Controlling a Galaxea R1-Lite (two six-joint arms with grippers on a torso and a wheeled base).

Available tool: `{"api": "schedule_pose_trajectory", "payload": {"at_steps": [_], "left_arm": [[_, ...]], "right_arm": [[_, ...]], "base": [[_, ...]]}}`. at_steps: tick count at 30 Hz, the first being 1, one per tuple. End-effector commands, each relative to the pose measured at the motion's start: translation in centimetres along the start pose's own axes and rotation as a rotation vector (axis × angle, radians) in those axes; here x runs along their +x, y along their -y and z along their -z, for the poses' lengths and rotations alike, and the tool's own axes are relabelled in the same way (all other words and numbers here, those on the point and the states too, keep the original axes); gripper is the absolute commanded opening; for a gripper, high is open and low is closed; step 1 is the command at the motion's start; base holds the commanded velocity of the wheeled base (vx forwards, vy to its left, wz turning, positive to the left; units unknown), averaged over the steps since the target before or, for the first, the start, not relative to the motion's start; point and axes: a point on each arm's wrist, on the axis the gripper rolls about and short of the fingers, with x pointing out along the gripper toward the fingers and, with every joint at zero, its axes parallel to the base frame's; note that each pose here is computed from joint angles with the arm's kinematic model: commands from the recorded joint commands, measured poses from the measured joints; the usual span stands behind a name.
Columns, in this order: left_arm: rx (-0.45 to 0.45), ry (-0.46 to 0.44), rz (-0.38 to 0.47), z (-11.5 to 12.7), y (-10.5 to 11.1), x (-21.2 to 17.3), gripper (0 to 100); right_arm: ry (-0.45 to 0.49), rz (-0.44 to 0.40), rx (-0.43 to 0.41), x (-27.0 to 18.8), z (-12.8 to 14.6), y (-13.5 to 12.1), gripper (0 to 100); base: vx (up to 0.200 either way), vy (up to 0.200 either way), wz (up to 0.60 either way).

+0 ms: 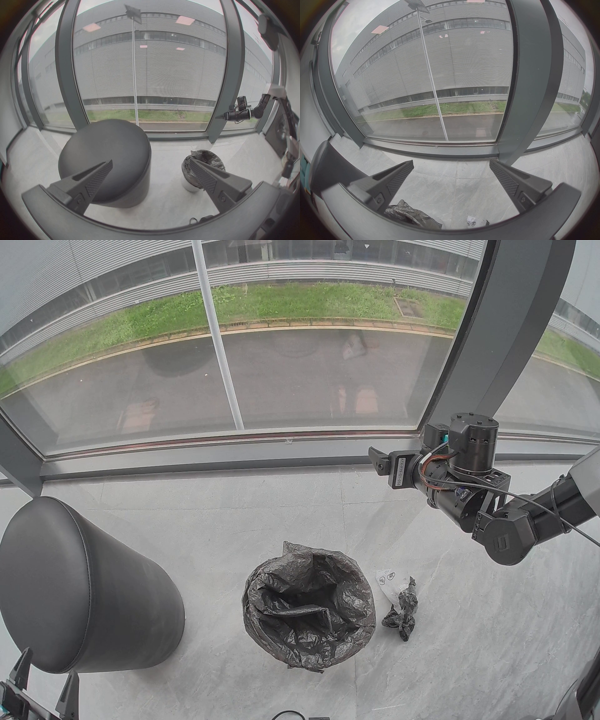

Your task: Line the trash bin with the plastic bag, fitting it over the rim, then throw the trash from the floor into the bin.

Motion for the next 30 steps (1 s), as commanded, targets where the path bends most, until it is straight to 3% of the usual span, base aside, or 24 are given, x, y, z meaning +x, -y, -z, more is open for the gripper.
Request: {"api": "schedule_pose_trajectory", "payload": {"at_steps": [1,5,9,14,18,30], "left_arm": [[-0.028,0.005,0.020,-0.2,0.0,-0.2,100],[-0.045,-0.006,0.026,-0.1,0.1,-0.1,100],[0.100,0.023,0.088,0.1,0.1,-0.4,100],[0.034,0.025,0.048,0.0,0.1,-0.4,100],[0.036,0.005,-0.004,0.6,-0.1,-0.2,100],[0.047,0.011,0.003,0.6,-0.1,-0.2,100]], "right_arm": [[-0.013,0.031,-0.006,0.4,0.6,1.2,100],[-0.017,0.053,-0.007,0.9,0.8,1.9,100],[-0.019,0.029,-0.015,2.0,1.0,3.3,100],[-0.022,0.074,-0.013,3.8,1.6,5.0,100],[-0.043,0.075,-0.013,5.0,2.4,6.1,100],[-0.228,0.020,-0.026,11.7,9.6,5.7,100]], "base": [[0.000,0.000,0.00],[0.000,0.000,0.00],[0.000,0.000,0.00],[0.000,0.000,0.00],[0.000,0.000,0.00],[0.000,0.000,0.00]]}}
